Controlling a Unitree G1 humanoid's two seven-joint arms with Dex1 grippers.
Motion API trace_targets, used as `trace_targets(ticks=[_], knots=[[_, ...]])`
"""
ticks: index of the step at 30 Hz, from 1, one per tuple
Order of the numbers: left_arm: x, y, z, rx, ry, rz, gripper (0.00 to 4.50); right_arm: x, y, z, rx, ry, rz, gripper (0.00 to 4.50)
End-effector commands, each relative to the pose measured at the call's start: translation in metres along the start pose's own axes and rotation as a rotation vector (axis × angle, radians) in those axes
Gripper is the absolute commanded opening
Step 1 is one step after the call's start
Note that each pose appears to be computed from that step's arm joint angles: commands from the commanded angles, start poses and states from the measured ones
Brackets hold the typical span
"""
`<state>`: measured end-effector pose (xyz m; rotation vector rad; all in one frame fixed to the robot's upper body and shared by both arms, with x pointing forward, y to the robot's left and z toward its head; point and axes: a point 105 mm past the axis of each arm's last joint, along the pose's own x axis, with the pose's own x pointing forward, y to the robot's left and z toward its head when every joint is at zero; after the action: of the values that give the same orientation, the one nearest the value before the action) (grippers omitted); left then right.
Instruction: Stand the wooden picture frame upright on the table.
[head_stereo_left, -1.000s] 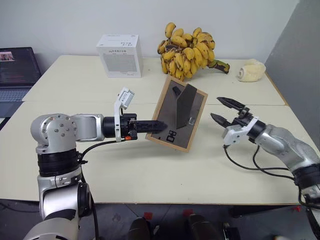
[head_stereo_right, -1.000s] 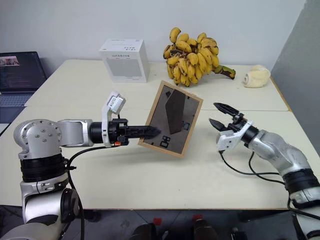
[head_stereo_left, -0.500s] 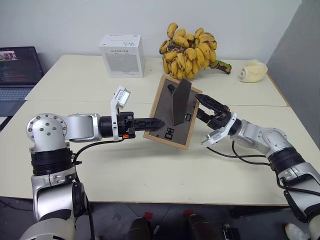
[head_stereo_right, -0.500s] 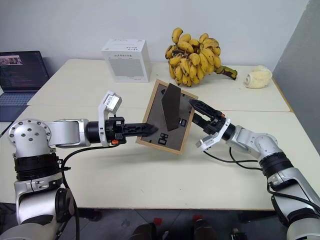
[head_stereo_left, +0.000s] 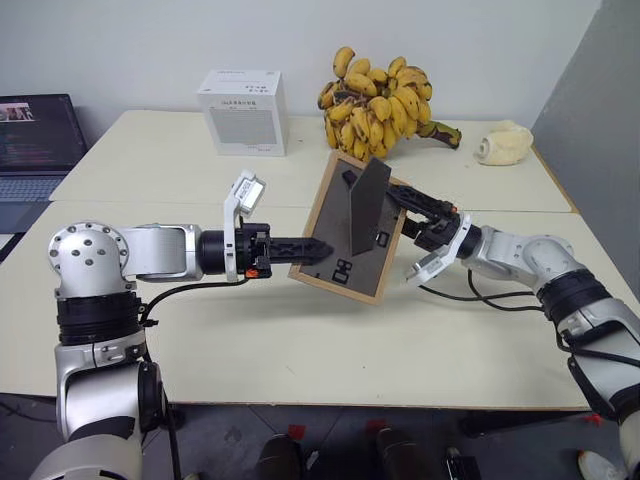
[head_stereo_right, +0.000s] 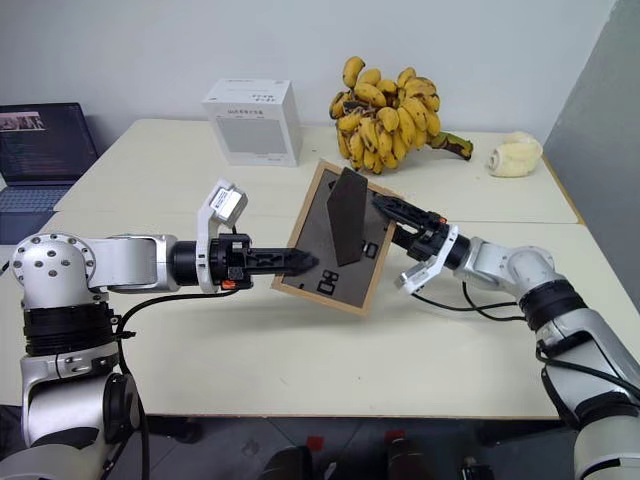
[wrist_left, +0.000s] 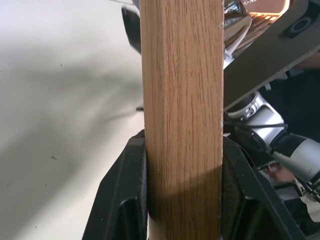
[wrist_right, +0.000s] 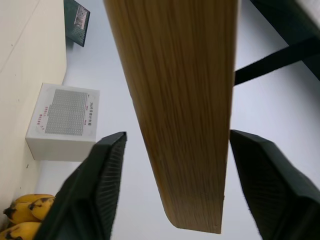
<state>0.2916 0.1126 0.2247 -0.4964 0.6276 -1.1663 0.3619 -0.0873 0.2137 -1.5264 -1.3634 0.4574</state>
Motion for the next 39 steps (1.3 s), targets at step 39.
trace_targets(ticks=[39], knots=[[-0.105, -0.018, 0.024, 0.555, -0.387, 0.345, 2.65, 0.019, -0.029, -0.013, 0.436, 0.084, -0.058, 1.35]])
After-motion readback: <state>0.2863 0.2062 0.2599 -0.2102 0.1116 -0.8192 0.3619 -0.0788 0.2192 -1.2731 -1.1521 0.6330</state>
